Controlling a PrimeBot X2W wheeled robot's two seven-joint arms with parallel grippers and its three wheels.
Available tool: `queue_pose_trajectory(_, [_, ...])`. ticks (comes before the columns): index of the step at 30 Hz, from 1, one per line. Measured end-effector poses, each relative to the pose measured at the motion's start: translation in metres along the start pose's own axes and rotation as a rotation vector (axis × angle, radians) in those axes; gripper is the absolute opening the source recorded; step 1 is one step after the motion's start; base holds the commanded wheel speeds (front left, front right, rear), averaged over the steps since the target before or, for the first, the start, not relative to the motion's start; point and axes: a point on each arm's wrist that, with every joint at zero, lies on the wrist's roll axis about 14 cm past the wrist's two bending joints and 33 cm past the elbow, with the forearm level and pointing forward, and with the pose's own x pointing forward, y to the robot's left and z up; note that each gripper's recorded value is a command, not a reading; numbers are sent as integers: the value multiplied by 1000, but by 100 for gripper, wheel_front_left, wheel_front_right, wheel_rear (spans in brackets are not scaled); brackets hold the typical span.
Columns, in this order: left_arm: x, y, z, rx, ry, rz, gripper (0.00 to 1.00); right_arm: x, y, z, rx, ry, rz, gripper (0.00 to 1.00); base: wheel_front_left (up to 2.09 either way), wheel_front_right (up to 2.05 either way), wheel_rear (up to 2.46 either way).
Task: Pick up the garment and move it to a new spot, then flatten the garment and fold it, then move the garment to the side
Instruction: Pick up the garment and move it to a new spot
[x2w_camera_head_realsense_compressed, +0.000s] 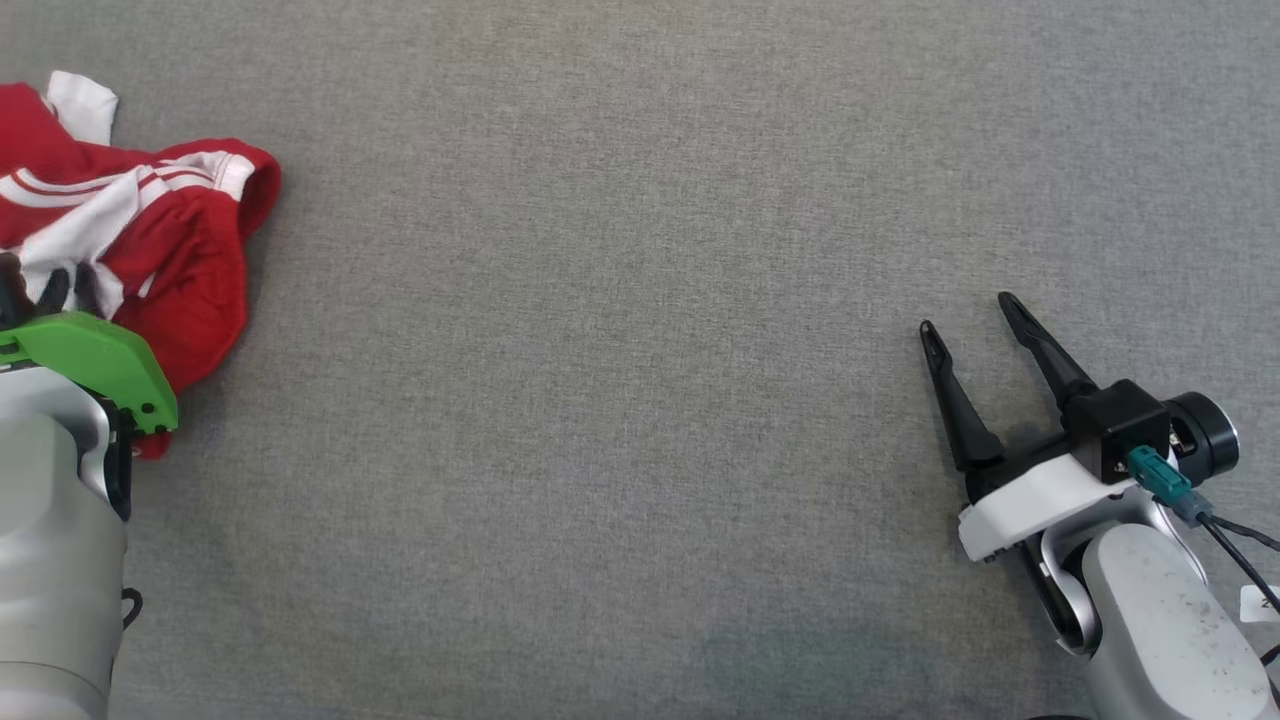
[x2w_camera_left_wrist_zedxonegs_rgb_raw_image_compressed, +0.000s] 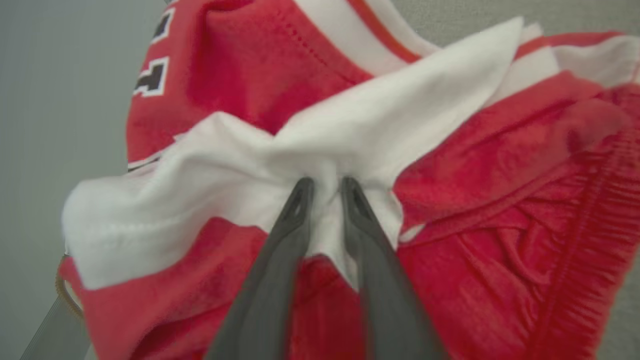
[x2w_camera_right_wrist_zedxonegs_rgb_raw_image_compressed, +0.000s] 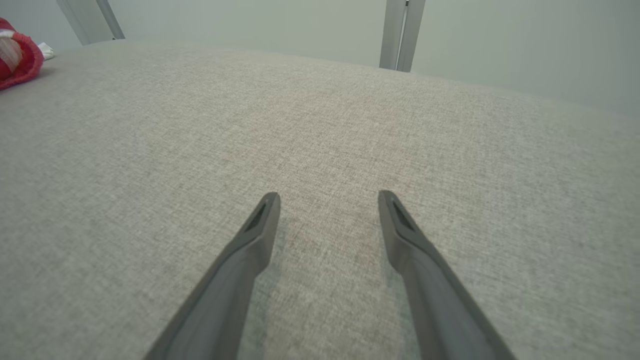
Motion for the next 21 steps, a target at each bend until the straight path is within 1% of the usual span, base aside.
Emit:
queue_pose_trajectory(3, [1,-1,-1,13,1,7,0,-2,-4,0,0,0,-13,100,0,0,0])
queue_pose_trajectory(7, [1,1,17,26,-64,6,0,-3,-4,4,6,-9,-23,100,0,0,0])
queue_pose_trajectory(10, [0,-4,52,88,-167,-26,0,-4,-3,9,14,-20,-27,100,0,0,0])
queue_pose_trajectory(13, [-7,-15,102,119,-321,-63,0,-5,2,15,25,-34,-28,100,0,0,0])
queue_pose_trajectory(14, [-7,-15,102,119,-321,-63,0,-5,2,15,25,-34,-28,100,0,0,0])
queue_pose_trajectory(15, [-17,-23,132,132,-418,-91,0,-6,5,19,34,-43,-27,100,0,0,0])
queue_pose_trajectory(16, [-17,-23,132,132,-418,-91,0,-6,5,19,34,-43,-27,100,0,0,0])
queue_pose_trajectory(21, [-52,-46,191,171,-624,-176,0,-10,15,29,55,-64,-24,100,0,0,0])
